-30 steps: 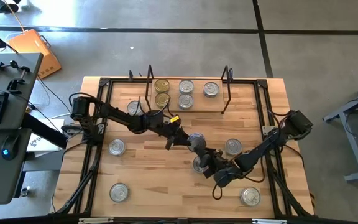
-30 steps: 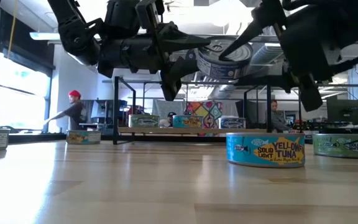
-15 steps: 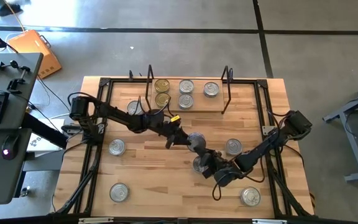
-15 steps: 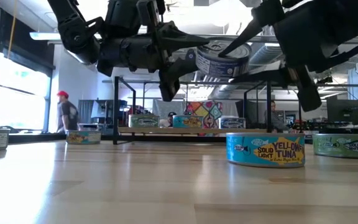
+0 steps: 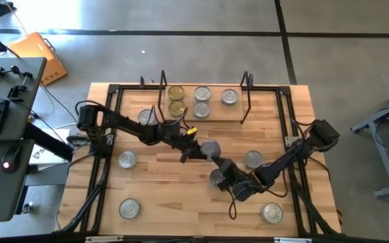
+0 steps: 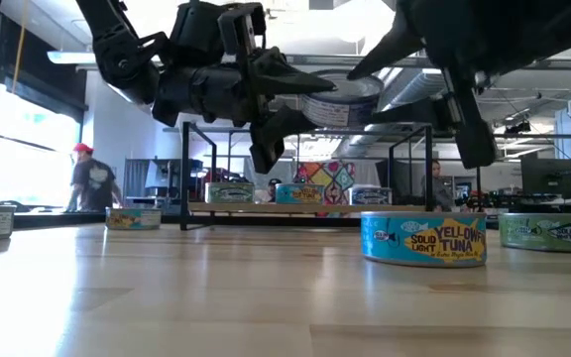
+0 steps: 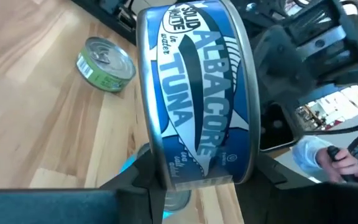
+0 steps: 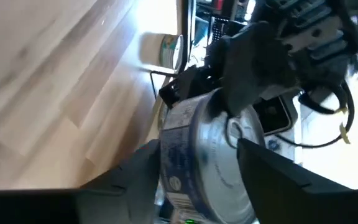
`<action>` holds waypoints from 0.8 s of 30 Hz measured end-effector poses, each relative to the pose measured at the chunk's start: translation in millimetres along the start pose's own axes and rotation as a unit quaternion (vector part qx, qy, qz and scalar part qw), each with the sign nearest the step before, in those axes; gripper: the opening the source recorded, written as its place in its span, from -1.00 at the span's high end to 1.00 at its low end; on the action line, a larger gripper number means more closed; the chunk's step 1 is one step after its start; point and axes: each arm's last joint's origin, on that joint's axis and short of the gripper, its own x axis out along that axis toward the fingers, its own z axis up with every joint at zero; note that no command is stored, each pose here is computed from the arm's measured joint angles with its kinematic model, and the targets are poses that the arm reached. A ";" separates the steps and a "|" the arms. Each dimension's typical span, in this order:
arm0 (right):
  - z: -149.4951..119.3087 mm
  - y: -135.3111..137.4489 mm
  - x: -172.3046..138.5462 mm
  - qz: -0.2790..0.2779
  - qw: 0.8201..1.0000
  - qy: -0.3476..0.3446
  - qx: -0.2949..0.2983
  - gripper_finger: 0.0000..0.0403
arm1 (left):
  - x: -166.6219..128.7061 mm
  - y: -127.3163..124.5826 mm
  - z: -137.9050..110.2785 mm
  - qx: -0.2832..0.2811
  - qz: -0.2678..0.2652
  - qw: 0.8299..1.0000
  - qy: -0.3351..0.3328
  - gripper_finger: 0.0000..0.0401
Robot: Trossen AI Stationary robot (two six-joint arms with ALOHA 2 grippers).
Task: Stack canned seafood by type on shelf
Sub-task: Put the blue tuna can aligned with the other blue tuna can on the shelf
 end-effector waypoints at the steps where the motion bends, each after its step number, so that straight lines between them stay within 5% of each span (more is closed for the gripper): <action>1: 0.4 0.0 -1.0 0.000 1.000 -0.001 0.018 -0.07 | -0.1 0.2 0.2 0.000 0.000 1.000 0.000 0.39; 4: 0.3 0.8 -3.3 -0.004 1.000 0.008 0.026 -0.18 | -0.1 -0.5 1.0 0.002 -0.003 1.000 -0.005 0.39; 14: -6.4 2.6 7.7 0.009 0.995 0.028 -0.096 -0.21 | 0.5 -3.1 -1.6 -0.030 -0.030 0.999 0.021 0.39; 24: -7.3 -4.2 18.1 0.007 0.998 0.007 -0.068 -0.10 | 0.6 -3.2 -2.8 -0.036 -0.034 0.998 0.030 0.39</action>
